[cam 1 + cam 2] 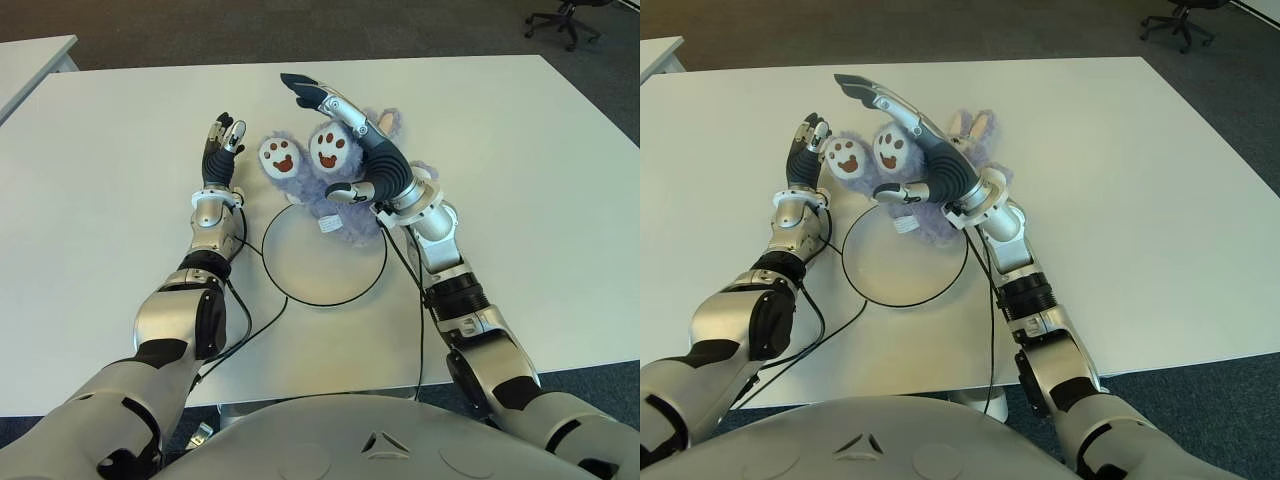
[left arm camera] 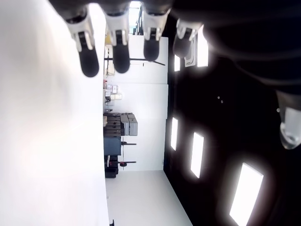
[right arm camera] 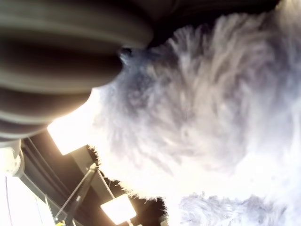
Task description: Put the doll into the plate.
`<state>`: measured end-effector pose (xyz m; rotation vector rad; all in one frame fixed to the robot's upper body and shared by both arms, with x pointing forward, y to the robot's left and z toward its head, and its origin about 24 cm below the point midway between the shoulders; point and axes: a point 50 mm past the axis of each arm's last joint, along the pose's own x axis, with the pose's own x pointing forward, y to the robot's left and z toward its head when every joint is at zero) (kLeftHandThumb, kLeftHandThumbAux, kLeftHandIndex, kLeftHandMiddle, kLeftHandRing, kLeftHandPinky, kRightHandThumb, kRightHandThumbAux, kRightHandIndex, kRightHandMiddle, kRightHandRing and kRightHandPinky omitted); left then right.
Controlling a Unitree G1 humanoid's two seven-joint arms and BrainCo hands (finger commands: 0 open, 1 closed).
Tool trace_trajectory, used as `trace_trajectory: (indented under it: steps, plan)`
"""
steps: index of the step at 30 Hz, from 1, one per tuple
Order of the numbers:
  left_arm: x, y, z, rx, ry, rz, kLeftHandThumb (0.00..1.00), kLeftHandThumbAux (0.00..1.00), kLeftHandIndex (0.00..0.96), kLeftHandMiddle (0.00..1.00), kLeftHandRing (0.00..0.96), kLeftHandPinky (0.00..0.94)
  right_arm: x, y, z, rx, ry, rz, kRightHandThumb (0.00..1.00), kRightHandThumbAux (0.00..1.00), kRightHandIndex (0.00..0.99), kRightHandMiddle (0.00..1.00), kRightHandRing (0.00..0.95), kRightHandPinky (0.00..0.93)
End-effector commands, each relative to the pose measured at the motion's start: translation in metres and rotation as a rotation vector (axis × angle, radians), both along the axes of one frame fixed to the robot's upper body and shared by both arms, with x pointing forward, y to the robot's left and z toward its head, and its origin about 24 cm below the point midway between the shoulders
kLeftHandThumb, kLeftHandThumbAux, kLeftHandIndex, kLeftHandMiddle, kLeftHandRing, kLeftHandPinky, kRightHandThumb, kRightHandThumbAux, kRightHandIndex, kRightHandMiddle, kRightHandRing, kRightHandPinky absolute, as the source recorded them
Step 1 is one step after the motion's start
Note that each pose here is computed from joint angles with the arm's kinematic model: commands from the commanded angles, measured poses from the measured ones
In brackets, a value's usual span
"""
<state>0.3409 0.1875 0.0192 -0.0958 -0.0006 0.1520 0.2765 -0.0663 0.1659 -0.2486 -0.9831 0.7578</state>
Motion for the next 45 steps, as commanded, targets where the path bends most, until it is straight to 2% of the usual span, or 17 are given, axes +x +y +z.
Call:
trace_trajectory:
  steps: [1,5,7,8,10,11,12,13,15,16,18,19,22,24,28,41,45]
  plan:
    - [-0.038,-0.003,-0.056,-0.051,0.221,0.012,0.000,0.394,0.000,0.067,0.092,0.118,0.001,0.001,-0.005,-0.009,0.029,-0.011,0.170,0.367,0.000,0.033,0.043,0.006]
    - [-0.038,-0.004,-0.054,-0.037,0.211,0.012,0.000,0.403,0.000,0.070,0.101,0.175,0.001,0.002,-0.005,-0.004,0.035,-0.004,0.165,0.369,0.000,0.034,0.047,0.000]
    - [-0.037,-0.004,-0.054,-0.038,0.215,0.010,0.000,0.431,0.000,0.083,0.112,0.171,0.000,0.002,-0.006,0.013,0.038,-0.001,0.218,0.377,0.002,0.061,0.086,0.000]
    - [-0.037,-0.003,-0.055,-0.043,0.220,0.009,0.000,0.437,0.000,0.079,0.119,0.186,0.000,0.003,-0.007,0.020,0.036,-0.003,0.297,0.389,0.016,0.159,0.218,0.103]
    - [-0.037,-0.002,-0.056,-0.053,0.229,0.006,0.000,0.437,0.000,0.077,0.117,0.169,0.000,0.003,-0.007,0.018,0.032,-0.005,0.325,0.393,0.032,0.199,0.266,0.153]
    - [-0.037,-0.002,-0.056,-0.055,0.232,0.005,0.000,0.432,0.000,0.076,0.112,0.157,0.000,0.003,-0.008,0.013,0.030,-0.005,0.353,0.407,0.083,0.265,0.333,0.294]
    - [-0.037,-0.002,-0.056,-0.057,0.236,0.003,0.000,0.431,0.000,0.076,0.111,0.155,0.000,0.004,-0.008,0.005,0.030,-0.003,0.358,0.409,0.092,0.276,0.345,0.318]
    - [-0.037,-0.002,-0.056,-0.058,0.238,0.002,0.000,0.433,0.000,0.075,0.103,0.121,-0.001,0.004,-0.009,0.000,0.030,-0.002,0.402,0.431,0.165,0.386,0.438,0.437]
    - [-0.037,-0.003,-0.057,-0.058,0.241,0.002,0.000,0.433,0.000,0.074,0.100,0.110,-0.002,0.005,-0.009,-0.015,0.033,0.005,0.417,0.437,0.187,0.418,0.466,0.474]
    - [-0.037,-0.003,-0.057,-0.056,0.242,0.002,0.000,0.430,0.000,0.070,0.088,0.063,-0.003,0.005,-0.009,-0.023,0.034,0.009,0.529,0.461,0.310,0.549,0.567,0.602]
    - [-0.037,-0.002,-0.057,-0.047,0.247,0.006,0.000,0.429,0.000,0.069,0.084,0.049,-0.004,0.006,-0.009,-0.046,0.041,0.020,0.564,0.467,0.347,0.588,0.598,0.641]
    - [-0.037,-0.002,-0.057,-0.041,0.250,0.009,0.000,0.441,0.000,0.073,0.085,0.046,-0.004,0.006,-0.009,-0.057,0.046,0.025,0.569,0.499,0.507,0.651,0.662,0.688]
    - [-0.038,-0.002,-0.058,-0.028,0.258,0.017,0.000,0.447,0.000,0.077,0.088,0.048,-0.005,0.006,-0.009,-0.079,0.057,0.039,0.574,0.542,0.581,0.693,0.700,0.729]
    - [-0.039,0.000,-0.059,-0.027,0.264,0.023,0.000,0.437,0.000,0.099,0.116,0.105,-0.007,0.007,-0.010,-0.097,0.057,0.052,0.595,0.652,0.645,0.778,0.786,0.831]
    - [-0.039,0.000,-0.060,-0.028,0.265,0.026,0.000,0.429,0.000,0.110,0.133,0.141,-0.011,0.009,-0.013,-0.108,0.058,0.070,0.604,0.685,0.669,0.808,0.811,0.851]
    - [-0.034,-0.006,-0.053,-0.031,0.231,0.005,0.000,0.379,0.000,0.136,0.158,0.150,-0.024,0.016,-0.032,-0.119,0.096,0.137,0.589,0.741,0.690,0.828,0.817,0.820]
    - [-0.034,-0.006,-0.054,-0.025,0.240,0.006,0.000,0.372,0.000,0.136,0.151,0.105,-0.026,0.017,-0.035,-0.134,0.099,0.144,0.577,0.744,0.683,0.822,0.813,0.817]
